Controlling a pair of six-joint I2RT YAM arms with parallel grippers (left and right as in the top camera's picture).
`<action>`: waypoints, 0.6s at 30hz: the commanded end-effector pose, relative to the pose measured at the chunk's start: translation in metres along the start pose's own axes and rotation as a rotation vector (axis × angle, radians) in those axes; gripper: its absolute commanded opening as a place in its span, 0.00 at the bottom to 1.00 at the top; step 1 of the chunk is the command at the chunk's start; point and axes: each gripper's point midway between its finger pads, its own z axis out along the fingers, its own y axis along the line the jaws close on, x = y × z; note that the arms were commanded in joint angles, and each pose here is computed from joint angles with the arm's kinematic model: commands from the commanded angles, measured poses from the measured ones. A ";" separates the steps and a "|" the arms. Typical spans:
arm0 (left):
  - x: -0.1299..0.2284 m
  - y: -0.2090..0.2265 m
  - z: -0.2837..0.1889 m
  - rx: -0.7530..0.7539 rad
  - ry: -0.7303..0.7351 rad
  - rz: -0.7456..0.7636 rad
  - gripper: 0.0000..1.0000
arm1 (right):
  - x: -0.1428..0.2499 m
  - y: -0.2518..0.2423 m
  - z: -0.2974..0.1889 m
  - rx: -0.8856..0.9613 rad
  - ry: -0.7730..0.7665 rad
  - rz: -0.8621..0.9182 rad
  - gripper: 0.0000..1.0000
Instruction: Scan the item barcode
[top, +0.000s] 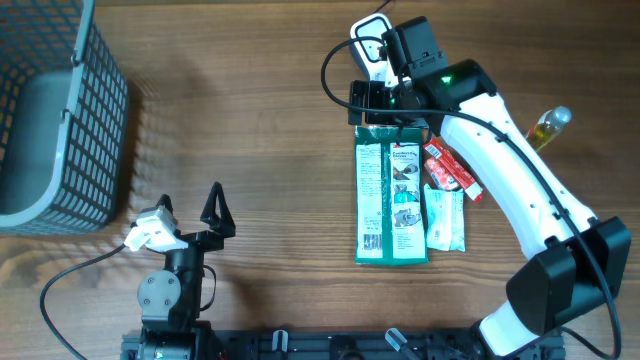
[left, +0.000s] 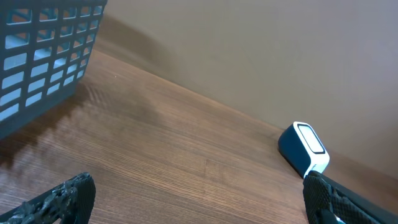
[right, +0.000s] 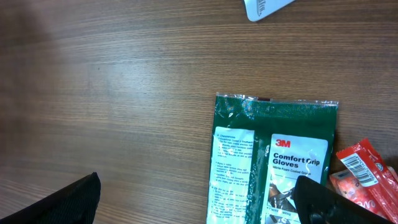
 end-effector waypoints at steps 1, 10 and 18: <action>-0.002 0.003 0.000 -0.018 -0.012 0.019 1.00 | -0.011 0.010 -0.030 -0.026 -0.081 -0.030 1.00; -0.002 0.003 0.000 -0.018 -0.012 0.019 1.00 | -0.016 0.027 -0.185 -0.176 -0.415 -0.060 1.00; -0.002 0.003 0.000 -0.018 -0.012 0.019 1.00 | 0.014 0.015 -0.287 -0.231 -0.642 -0.083 1.00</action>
